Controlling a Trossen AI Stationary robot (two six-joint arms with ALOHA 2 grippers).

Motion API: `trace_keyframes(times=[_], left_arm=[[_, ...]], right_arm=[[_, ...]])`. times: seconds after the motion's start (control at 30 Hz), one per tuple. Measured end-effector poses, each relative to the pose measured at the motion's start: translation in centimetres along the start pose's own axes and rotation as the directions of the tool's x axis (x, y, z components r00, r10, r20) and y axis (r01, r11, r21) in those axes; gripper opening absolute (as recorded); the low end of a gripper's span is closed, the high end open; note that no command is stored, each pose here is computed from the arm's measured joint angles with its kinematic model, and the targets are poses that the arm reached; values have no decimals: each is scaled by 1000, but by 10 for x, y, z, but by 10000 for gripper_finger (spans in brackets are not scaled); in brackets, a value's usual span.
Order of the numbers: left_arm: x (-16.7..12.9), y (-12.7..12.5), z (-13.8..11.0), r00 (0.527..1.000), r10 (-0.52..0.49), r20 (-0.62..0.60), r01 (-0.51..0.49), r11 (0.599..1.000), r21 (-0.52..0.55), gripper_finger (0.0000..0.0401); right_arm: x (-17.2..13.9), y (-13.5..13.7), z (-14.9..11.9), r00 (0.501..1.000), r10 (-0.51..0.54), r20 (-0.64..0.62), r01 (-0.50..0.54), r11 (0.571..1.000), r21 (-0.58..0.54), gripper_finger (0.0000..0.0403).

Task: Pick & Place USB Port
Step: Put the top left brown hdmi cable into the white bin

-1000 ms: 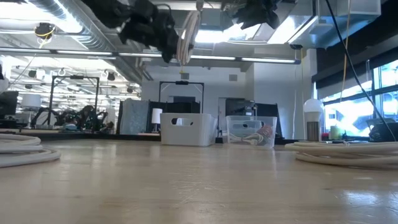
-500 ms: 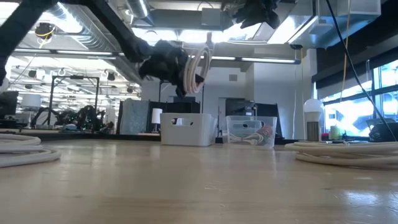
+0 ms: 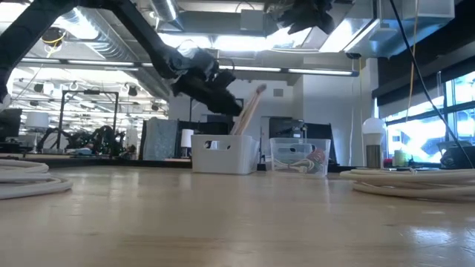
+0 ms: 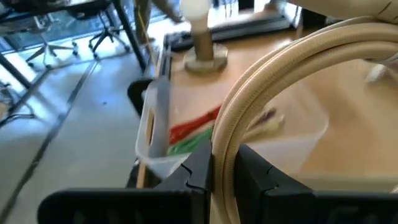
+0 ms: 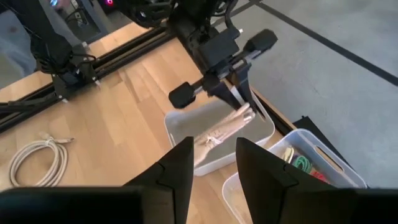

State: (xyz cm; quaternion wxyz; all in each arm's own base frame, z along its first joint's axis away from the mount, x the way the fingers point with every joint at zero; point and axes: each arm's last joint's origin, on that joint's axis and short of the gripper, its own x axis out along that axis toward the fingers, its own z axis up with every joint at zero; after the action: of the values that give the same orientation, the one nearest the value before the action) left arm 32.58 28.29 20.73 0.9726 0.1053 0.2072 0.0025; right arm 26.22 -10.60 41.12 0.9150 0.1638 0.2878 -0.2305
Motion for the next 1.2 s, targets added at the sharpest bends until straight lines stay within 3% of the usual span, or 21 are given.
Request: trace_keyframes(times=[0.17, 0.4, 0.73, 1.0, 1.2], left_arm=[[-7, 3, -7, 998, 11, -68, -5, 995, 100, 31], [-23, 12, -24, 985, 23, -170, 5, 987, 160, 31], [-25, 19, -20, 990, 68, -125, -30, 957, 288, 31], [-8, 1, -7, 995, 18, -94, 27, 890, 454, 31], [-2, -5, -3, 991, 50, -121, 28, 822, 568, 31]], right_arm=[[0, -1, -3, 1000, -7, -26, 7, 1000, 16, 122], [0, -1, -3, 1000, -7, -26, 7, 1000, 17, 122], [0, -3, -2, 997, -83, -7, 83, 996, 17, 122], [0, -3, -2, 996, -84, -7, 84, 996, 25, 122], [0, -3, -2, 996, -84, -7, 84, 996, 44, 122]])
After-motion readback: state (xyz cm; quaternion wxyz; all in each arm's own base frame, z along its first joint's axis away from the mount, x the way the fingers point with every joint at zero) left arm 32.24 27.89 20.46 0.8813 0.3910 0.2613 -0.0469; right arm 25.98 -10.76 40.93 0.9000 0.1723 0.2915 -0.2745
